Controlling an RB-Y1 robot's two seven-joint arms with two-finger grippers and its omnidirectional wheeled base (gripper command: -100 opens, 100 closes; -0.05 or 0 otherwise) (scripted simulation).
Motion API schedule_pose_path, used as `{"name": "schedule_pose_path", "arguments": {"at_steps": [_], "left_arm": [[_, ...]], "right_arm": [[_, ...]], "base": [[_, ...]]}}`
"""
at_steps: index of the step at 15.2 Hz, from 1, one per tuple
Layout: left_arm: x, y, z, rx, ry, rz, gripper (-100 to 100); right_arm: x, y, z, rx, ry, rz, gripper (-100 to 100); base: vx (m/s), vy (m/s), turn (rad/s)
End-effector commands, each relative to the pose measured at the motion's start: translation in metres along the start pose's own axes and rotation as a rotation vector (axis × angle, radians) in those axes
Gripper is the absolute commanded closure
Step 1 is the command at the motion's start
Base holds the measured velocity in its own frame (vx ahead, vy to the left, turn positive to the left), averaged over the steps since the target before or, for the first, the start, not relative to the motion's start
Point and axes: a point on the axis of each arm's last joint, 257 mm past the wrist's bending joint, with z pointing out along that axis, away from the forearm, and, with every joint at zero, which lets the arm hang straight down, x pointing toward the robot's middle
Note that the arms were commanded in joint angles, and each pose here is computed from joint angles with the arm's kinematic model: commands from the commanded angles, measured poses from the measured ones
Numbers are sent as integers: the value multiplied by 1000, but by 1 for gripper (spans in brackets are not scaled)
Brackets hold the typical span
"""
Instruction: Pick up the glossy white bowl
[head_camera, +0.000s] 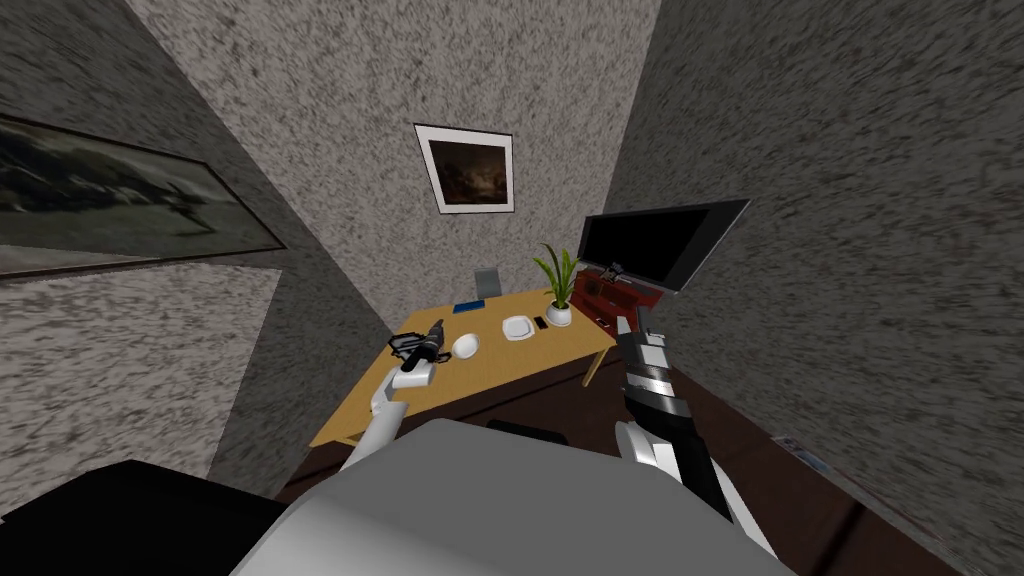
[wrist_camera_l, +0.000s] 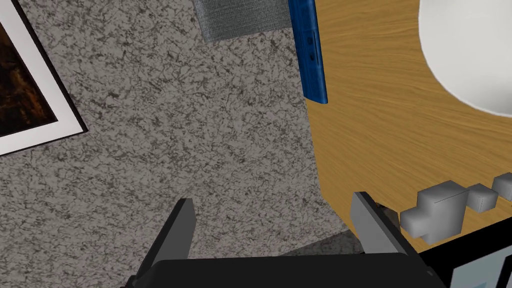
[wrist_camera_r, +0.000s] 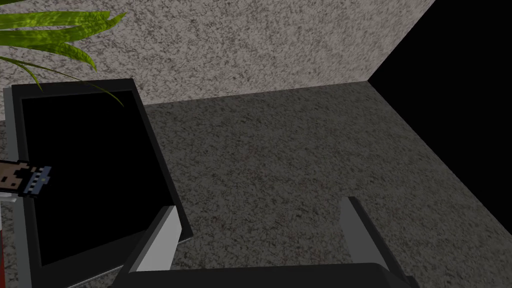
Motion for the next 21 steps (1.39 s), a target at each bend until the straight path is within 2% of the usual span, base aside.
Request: {"name": "schedule_pose_path", "arguments": {"at_steps": [1, 2, 3, 5, 6, 8, 10, 11, 12, 14, 15, 16, 18, 19, 20, 21], "left_arm": [[-9, 22, 6, -72, -19, -7, -100], [-10, 25, 6, -82, -19, -7, -100], [-18, 37, 11, -124, -37, -18, -100], [-18, 45, 10, -153, -39, -18, -100], [-26, 58, 15, -195, -56, -31, -100], [-26, 65, 13, -223, -58, -32, -100], [-33, 84, 15, -292, -75, -47, -100], [-33, 84, 15, -293, -75, -47, -100], [-38, 97, 17, -342, -90, -63, -100], [-42, 106, 19, -385, -102, -80, -100], [-42, 120, 15, -422, -105, -81, -100], [-42, 121, 14, -430, -105, -82, -100], [-45, 138, 12, -496, -117, -101, -100], [-45, 138, 12, -496, -117, -101, -100], [-47, 152, 10, -546, -127, -120, -100], [-47, 155, 8, -560, -127, -121, -100]], "right_arm": [[0, 0, 0, 0, 0, 0, 0], [0, 0, 0, 0, 0, 0, 0], [0, 0, 0, 0, 0, 0, 0], [0, 0, 0, 0, 0, 0, 0], [0, 0, 0, 0, 0, 0, 0], [0, 0, 0, 0, 0, 0, 0], [0, 0, 0, 0, 0, 0, 0], [0, 0, 0, 0, 0, 0, 0], [0, 0, 0, 0, 0, 0, 0], [0, 0, 0, 0, 0, 0, 0], [0, 0, 0, 0, 0, 0, 0], [0, 0, 0, 0, 0, 0, 0], [0, 0, 0, 0, 0, 0, 0], [0, 0, 0, 0, 0, 0, 0], [0, 0, 0, 0, 0, 0, 0], [0, 0, 0, 0, 0, 0, 0]], "base": [[-30, 31, -203], [-23, 28, -44], [-29, 27, -122], [-25, 26, -120], [-21, 24, -135], [-21, 23, -120], [-23, 23, -173], [-17, 19, -43], [-20, 21, -134], [-31, 29, -195], [-37, 36, -177], [-22, 26, -41], [-20, 19, -135], [-16, 14, -65], [-18, 17, -137], [-22, 22, -156]]}}
